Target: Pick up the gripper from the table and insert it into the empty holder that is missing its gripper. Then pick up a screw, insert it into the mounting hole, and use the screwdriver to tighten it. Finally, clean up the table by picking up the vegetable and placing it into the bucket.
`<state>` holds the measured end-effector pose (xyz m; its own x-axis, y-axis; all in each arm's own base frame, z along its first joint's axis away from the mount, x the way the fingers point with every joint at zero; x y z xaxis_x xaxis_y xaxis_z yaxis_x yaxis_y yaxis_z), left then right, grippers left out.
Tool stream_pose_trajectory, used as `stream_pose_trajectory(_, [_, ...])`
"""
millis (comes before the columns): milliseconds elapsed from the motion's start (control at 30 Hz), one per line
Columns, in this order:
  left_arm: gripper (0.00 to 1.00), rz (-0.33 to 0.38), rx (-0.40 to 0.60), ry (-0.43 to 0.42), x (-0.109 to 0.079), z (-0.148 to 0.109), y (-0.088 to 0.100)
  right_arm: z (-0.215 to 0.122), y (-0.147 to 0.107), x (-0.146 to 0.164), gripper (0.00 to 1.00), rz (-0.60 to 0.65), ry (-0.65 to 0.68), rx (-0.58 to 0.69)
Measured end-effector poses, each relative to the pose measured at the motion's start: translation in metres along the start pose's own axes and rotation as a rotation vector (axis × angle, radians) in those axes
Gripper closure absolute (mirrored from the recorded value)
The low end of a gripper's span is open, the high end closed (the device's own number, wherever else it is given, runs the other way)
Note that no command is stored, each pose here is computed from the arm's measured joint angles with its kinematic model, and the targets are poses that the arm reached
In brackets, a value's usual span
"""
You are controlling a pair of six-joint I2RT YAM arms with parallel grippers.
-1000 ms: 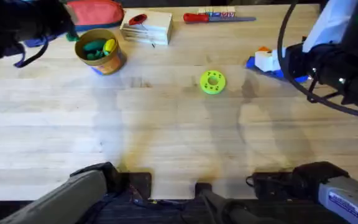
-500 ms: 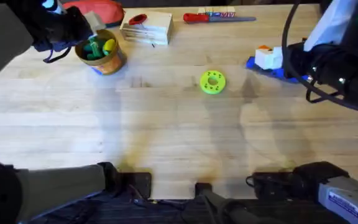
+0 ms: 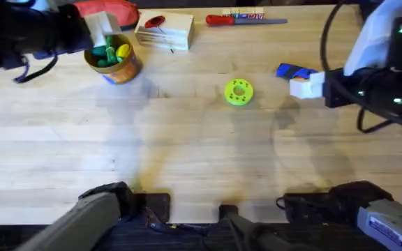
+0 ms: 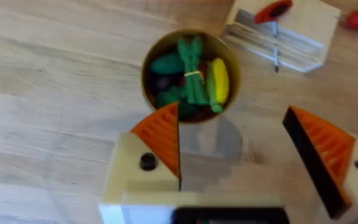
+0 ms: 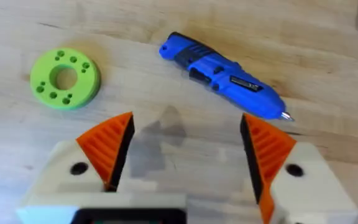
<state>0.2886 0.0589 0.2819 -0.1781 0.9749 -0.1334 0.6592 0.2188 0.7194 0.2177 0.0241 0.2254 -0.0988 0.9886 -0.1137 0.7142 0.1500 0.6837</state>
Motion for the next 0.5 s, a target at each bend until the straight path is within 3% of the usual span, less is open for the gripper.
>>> stream_pose_trajectory(133, [0.014,0.229,0.000,-0.130,-0.033,-0.053,-0.021,-0.043,0.014,-0.005,0.010,0.002,0.012,-0.010])
stream_pose_trajectory(333, [0.013,0.563,0.013,-0.279,-0.062,-0.100,-0.058,-0.103,0.025,-0.009,0.010,0.007,0.053,-0.043])
stream_pose_trajectory(500, [0.014,0.665,-0.019,-0.301,-0.063,-0.118,-0.069,-0.105,0.016,-0.008,0.010,0.010,0.067,0.014])
Point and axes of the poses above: each hand's point on the last joint's axis, 136 mm out from that joint toward the fingers, its own z axis out along the fingers, its own x axis along the line the jaws close on, y = z × x, the point moved 8 cm from there along -z, back along the fingers
